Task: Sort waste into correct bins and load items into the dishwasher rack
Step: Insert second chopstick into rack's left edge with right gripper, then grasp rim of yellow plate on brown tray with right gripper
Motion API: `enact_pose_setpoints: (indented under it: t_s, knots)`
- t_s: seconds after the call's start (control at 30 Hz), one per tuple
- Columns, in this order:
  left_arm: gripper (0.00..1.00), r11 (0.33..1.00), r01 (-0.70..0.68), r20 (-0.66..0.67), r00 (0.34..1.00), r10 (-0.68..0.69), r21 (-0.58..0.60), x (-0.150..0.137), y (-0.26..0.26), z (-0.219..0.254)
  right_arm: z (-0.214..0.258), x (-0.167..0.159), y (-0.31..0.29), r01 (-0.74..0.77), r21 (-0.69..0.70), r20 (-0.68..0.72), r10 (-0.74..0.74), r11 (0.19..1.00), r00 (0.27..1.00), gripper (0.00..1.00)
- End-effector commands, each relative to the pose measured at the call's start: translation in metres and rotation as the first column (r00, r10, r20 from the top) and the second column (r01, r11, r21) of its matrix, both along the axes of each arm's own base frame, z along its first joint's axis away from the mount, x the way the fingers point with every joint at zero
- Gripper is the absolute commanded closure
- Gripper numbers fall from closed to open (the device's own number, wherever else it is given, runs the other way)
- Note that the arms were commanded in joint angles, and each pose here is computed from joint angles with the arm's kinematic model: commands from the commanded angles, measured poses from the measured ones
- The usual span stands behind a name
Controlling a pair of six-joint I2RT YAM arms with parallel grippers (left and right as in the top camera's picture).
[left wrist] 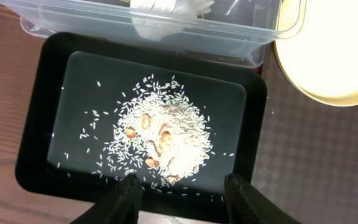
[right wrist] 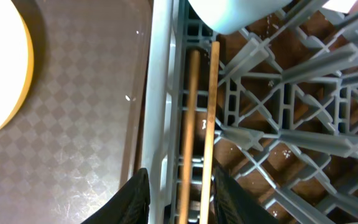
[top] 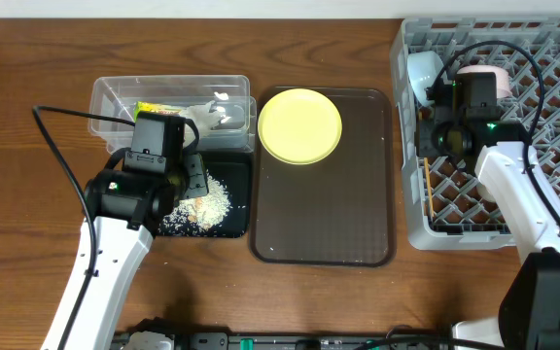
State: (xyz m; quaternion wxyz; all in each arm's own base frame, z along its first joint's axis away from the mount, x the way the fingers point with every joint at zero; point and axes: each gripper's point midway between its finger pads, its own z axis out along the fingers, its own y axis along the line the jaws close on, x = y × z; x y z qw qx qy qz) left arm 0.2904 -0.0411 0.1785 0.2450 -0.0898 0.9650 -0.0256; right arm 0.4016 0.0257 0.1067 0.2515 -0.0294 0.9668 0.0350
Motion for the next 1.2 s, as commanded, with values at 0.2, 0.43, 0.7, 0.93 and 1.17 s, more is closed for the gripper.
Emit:
enact_pose_setpoints:
  t_s: [0.2,0.43,0.7,0.93,1.17]
  knots:
    - [0.53,1.0,-0.011,0.003,1.0,0.011,0.009,0.001,0.003,0.001,0.062,0.025,0.062,-0.114,0.094,0.176,0.096,0.989,0.98,0.6]
    - [0.53,1.0,-0.011,0.003,1.0,0.011,0.009,0.001,0.003,0.001,0.022,0.014,0.121,-0.149,0.074,0.096,0.141,0.986,0.985,0.56]
    - [0.53,1.0,-0.011,0.002,1.0,0.011,0.009,0.001,0.003,0.001,-0.049,0.012,0.159,-0.033,0.117,-0.037,0.037,0.993,0.999,0.57]
    - [0.53,1.0,-0.011,0.002,1.0,0.011,0.009,0.001,0.003,0.001,-0.093,0.017,0.174,0.05,0.145,-0.085,-0.038,0.988,0.996,0.61]
    - [0.53,1.0,-0.011,0.002,1.0,0.011,0.009,0.001,0.003,0.001,-0.116,0.009,0.162,0.127,0.098,-0.143,-0.113,0.987,0.983,0.83]
